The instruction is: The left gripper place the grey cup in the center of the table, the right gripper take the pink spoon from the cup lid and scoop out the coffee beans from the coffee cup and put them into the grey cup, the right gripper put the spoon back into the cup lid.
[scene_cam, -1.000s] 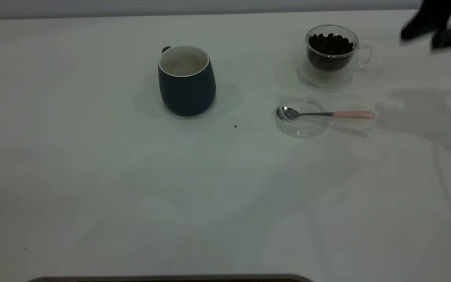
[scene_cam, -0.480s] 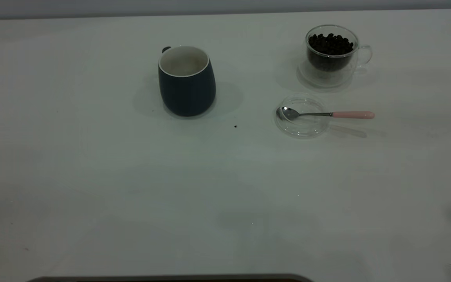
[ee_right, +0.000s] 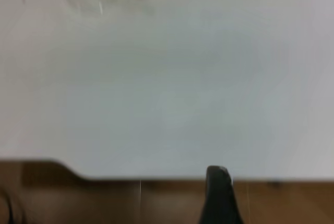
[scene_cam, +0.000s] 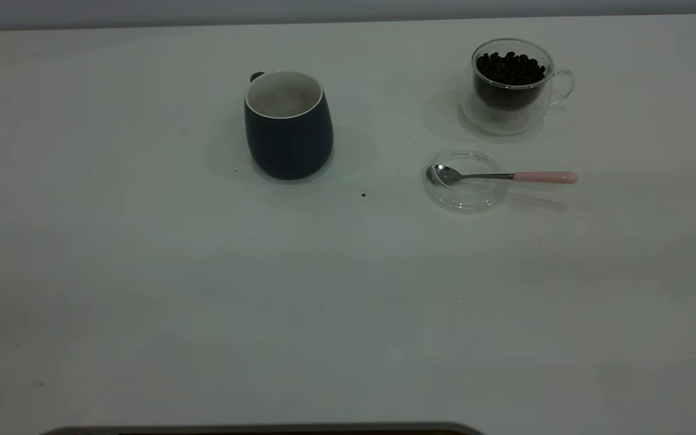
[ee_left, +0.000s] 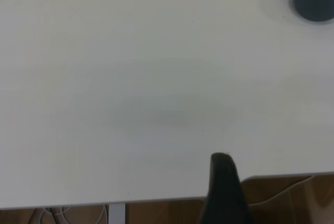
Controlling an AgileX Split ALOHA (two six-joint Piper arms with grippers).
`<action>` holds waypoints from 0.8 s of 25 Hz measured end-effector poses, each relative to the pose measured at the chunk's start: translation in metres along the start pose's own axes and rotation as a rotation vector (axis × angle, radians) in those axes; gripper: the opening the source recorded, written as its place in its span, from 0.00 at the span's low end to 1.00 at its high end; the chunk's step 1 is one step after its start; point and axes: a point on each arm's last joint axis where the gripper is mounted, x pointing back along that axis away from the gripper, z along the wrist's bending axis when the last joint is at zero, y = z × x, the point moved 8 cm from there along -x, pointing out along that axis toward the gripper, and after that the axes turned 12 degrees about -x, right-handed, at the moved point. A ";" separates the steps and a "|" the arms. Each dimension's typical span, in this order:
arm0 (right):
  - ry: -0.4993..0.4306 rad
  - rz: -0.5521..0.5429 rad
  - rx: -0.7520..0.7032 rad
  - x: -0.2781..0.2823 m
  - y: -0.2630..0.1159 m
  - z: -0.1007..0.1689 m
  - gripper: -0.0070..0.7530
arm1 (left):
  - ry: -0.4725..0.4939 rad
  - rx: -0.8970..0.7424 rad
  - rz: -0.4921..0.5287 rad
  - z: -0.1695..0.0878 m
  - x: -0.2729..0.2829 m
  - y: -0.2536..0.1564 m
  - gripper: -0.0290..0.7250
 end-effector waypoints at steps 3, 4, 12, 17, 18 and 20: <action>0.016 -0.066 0.007 0.009 -0.002 0.000 0.79 | 0.000 -0.002 0.000 0.000 0.000 0.000 0.82; 0.019 -0.077 0.009 0.011 -0.002 0.000 0.79 | 0.000 -0.002 0.000 0.000 0.000 0.000 0.82; 0.048 -0.203 0.017 0.026 -0.006 0.001 0.79 | 0.000 -0.002 0.000 0.000 0.000 0.000 0.82; 0.045 -0.204 0.009 0.026 -0.006 0.001 0.79 | 0.000 -0.002 0.000 0.000 0.000 0.000 0.82; 0.047 -0.203 0.008 0.026 -0.006 0.001 0.79 | 0.000 -0.002 0.000 0.000 0.000 0.000 0.82; 0.051 -0.203 0.007 0.026 -0.006 0.002 0.79 | 0.000 -0.002 0.000 0.000 0.000 0.000 0.82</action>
